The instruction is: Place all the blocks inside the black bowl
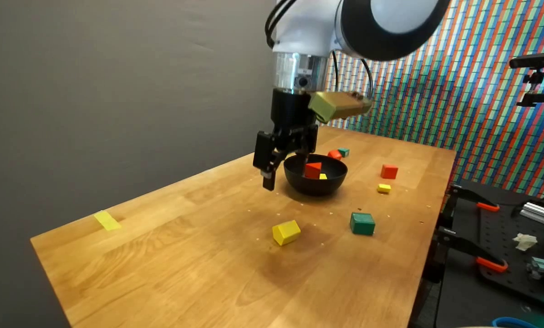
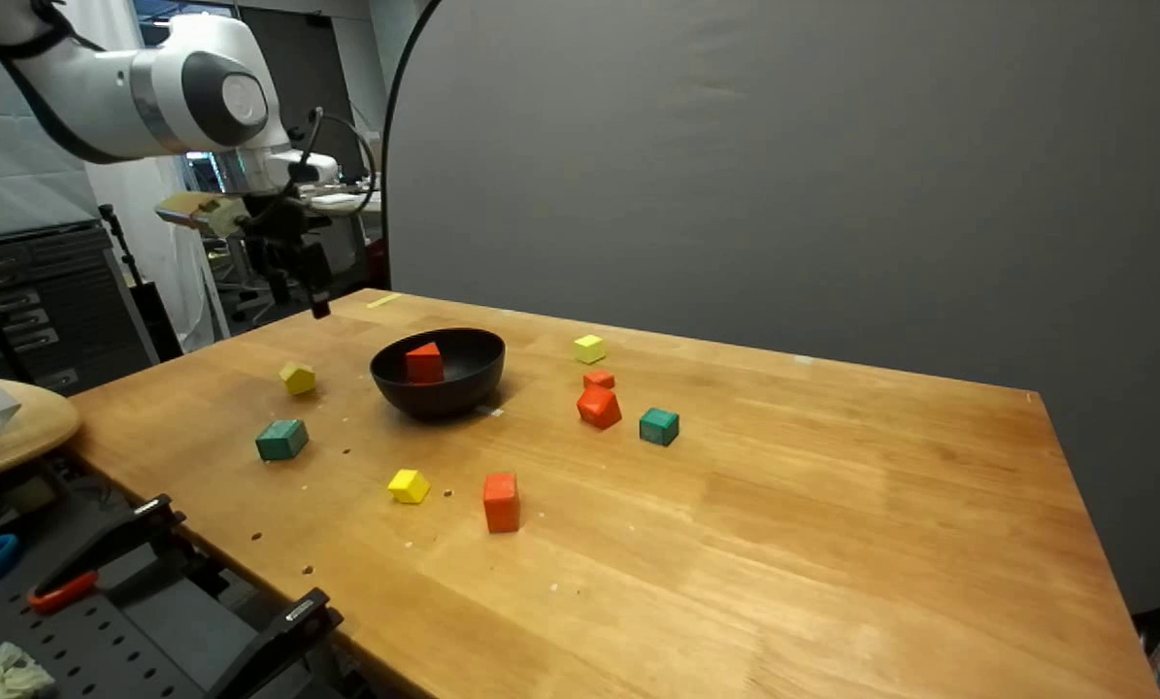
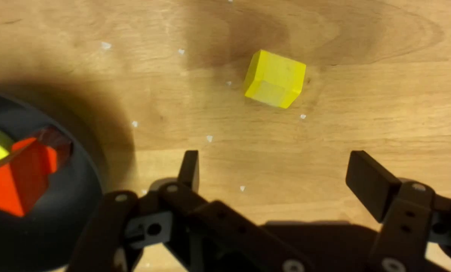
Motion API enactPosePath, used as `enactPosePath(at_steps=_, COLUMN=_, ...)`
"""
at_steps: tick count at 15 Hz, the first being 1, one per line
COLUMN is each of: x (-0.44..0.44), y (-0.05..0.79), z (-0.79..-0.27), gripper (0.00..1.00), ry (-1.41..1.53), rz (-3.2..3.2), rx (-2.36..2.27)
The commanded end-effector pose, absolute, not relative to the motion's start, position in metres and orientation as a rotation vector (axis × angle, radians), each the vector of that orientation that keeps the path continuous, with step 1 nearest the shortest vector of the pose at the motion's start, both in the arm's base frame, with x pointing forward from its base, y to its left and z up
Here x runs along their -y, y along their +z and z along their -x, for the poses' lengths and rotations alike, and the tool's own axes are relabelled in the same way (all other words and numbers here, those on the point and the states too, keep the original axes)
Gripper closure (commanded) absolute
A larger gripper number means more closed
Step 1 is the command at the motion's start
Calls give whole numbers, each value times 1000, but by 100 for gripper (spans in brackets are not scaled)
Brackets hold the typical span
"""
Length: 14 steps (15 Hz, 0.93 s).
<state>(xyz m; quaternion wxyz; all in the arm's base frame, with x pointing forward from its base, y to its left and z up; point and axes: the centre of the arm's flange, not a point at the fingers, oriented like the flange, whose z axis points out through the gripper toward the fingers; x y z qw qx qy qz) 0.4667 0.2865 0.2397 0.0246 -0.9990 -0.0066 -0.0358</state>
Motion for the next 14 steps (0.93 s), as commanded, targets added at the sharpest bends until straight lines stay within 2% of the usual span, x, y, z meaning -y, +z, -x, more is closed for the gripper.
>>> enactPosePath(at_steps=1, x=-305, y=193, z=-450, gripper=0, ry=-85, rz=3075, rx=-80)
enactPosePath(at_steps=6, x=-319, y=153, z=-448, gripper=0, ry=45, rz=3018, rx=-123)
enactPosePath(at_steps=7, x=-319, y=149, z=-451, gripper=25, ry=51, rz=3014, rx=-145)
enactPosePath(at_steps=8, x=-319, y=147, z=-454, gripper=26, ry=52, rz=3013, rx=-171)
enactPosePath(at_steps=9, x=-319, y=145, z=-458, gripper=32, ry=47, rz=3013, rx=-193)
enactPosePath(at_steps=14, x=-320, y=146, z=-477, gripper=74, ry=35, rz=3010, rx=-194)
